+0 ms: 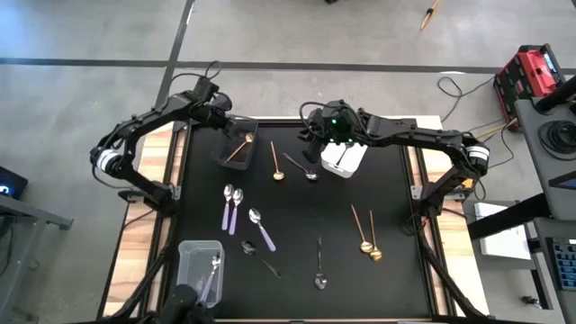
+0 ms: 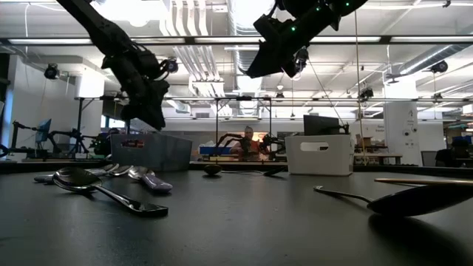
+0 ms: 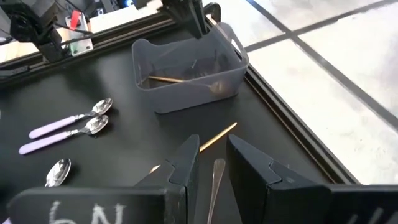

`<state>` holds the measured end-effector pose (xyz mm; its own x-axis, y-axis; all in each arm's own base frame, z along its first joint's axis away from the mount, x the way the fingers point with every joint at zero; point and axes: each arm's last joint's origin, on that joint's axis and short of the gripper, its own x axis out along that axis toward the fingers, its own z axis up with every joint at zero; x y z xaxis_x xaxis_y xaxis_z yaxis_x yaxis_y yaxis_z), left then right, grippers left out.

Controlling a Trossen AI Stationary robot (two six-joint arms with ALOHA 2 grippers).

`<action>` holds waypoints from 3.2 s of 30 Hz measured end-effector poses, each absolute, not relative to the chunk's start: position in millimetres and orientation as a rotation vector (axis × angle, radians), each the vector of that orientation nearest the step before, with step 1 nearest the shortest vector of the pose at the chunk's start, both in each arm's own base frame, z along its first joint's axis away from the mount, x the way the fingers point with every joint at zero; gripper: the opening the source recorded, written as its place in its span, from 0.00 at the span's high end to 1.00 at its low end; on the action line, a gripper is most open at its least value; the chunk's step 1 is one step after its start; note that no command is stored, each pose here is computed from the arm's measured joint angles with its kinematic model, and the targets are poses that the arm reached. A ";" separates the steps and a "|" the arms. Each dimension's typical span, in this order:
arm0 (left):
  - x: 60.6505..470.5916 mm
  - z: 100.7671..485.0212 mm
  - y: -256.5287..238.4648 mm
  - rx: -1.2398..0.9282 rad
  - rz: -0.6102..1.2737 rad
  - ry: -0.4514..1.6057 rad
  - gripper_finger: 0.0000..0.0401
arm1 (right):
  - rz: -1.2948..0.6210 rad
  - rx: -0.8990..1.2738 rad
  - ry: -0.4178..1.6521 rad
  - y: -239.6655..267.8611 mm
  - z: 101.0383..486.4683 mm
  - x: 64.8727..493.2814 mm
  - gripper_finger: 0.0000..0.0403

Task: Sort silverware by color (type)
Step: Put the purple spoon into the transparent bin

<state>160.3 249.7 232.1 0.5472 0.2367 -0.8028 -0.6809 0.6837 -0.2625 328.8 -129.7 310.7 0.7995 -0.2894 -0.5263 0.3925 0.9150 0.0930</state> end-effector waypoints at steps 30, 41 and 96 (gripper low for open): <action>181.8 289.8 75.2 -0.283 0.235 0.293 0.78 | -0.199 0.428 0.721 -25.4 296.0 341.9 0.83; 191.7 274.7 38.6 -0.357 0.036 0.124 0.78 | -0.150 0.541 0.794 23.1 291.9 339.2 0.83; 164.3 255.6 18.5 -0.224 -0.036 0.435 0.78 | -0.288 0.358 0.817 60.5 213.9 432.5 0.83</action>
<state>164.3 18.5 255.6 0.9064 -0.0824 -0.4142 -0.0130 0.9748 -0.2225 432.5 60.5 213.9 0.6512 -0.1118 -0.7507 0.3833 0.9021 0.1982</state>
